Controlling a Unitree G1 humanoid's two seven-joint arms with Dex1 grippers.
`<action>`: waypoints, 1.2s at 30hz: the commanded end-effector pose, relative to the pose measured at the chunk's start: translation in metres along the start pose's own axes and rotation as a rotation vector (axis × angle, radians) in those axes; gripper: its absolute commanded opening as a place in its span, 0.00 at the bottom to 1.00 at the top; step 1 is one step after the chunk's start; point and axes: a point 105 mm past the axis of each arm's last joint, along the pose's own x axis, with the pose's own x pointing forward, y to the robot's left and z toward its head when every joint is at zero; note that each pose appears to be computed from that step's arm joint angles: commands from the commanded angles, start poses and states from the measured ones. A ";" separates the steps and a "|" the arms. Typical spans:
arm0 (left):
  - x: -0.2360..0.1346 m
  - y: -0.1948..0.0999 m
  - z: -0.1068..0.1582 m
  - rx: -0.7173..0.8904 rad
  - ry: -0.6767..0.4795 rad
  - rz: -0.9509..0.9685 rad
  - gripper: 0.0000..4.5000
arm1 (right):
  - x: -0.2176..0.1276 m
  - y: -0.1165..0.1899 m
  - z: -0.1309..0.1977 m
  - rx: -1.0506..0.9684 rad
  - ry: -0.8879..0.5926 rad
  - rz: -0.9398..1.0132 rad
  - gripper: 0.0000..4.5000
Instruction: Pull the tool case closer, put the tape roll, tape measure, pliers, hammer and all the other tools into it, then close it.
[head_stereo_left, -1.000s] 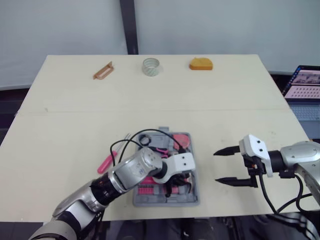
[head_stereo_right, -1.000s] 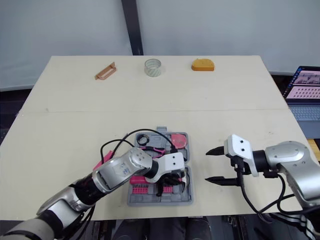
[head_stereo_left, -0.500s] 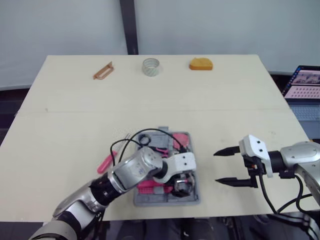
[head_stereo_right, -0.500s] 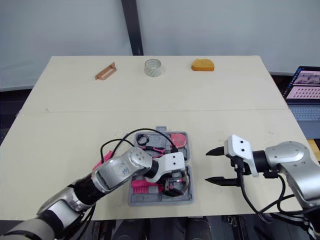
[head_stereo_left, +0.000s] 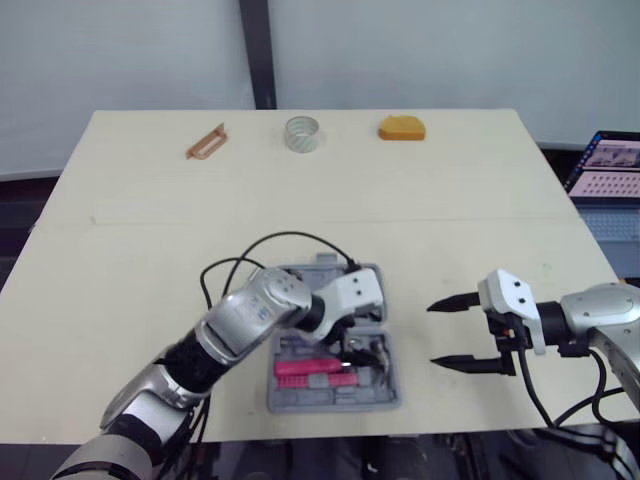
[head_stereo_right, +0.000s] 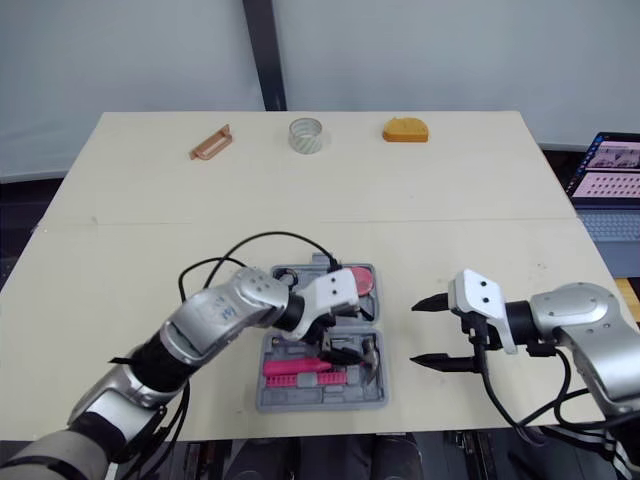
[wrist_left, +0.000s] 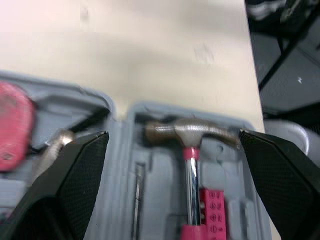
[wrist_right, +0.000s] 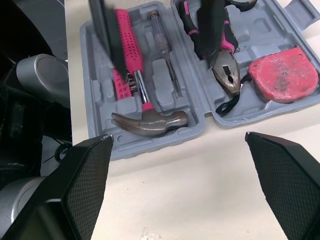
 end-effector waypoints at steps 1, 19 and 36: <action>-0.019 0.008 -0.002 0.020 -0.062 -0.003 0.99 | -0.004 0.001 0.007 -0.022 -0.023 0.003 1.00; -0.040 -0.014 -0.038 0.061 -0.060 -0.097 0.99 | -0.003 0.000 0.007 -0.024 -0.023 0.005 1.00; -0.030 -0.023 -0.041 0.067 -0.057 -0.116 0.61 | -0.001 -0.001 0.006 -0.025 -0.027 0.002 1.00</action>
